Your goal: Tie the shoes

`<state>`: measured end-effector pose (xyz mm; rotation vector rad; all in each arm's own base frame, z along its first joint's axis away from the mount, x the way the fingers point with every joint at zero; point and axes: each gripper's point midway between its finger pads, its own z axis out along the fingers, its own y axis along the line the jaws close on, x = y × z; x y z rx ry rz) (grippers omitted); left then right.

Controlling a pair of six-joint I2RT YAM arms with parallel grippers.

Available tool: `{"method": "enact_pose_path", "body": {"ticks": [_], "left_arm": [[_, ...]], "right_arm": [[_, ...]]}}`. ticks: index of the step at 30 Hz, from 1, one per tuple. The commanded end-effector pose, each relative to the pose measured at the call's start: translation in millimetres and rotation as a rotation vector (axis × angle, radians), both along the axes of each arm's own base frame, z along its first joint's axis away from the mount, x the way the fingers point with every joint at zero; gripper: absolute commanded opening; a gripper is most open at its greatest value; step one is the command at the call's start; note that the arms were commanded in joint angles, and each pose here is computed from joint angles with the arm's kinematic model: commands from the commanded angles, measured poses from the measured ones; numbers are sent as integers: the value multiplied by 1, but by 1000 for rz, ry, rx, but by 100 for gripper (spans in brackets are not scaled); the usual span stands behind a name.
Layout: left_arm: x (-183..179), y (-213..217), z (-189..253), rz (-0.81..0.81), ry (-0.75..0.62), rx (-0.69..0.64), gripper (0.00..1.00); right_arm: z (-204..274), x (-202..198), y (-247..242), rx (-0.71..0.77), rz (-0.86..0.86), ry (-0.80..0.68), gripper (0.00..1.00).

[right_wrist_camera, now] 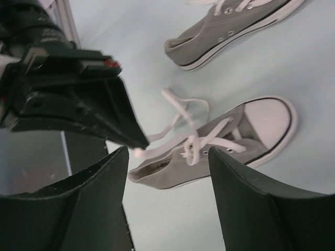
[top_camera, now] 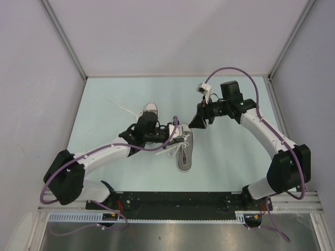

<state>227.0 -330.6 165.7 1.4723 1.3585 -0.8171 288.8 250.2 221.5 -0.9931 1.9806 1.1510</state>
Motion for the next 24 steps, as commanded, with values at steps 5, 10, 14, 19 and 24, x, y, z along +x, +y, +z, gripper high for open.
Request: {"method": "enact_pose_path", "body": {"ticks": [5, 10, 14, 19, 24], "left_arm": [[8, -2, 27, -7, -78, -67, 0], [9, -3, 25, -8, -72, -66, 0], [9, -5, 28, -10, -74, -70, 0], [11, -6, 29, -10, -76, -72, 0], [10, -7, 31, -15, -78, -78, 0]], "right_arm": [[-11, -49, 7, -12, 85, 186, 66], [-21, -51, 13, -29, 71, 235, 66], [-28, -51, 18, -33, 72, 263, 63], [-33, -51, 24, -33, 73, 296, 56], [-34, -48, 28, -24, 66, 303, 45]]}}
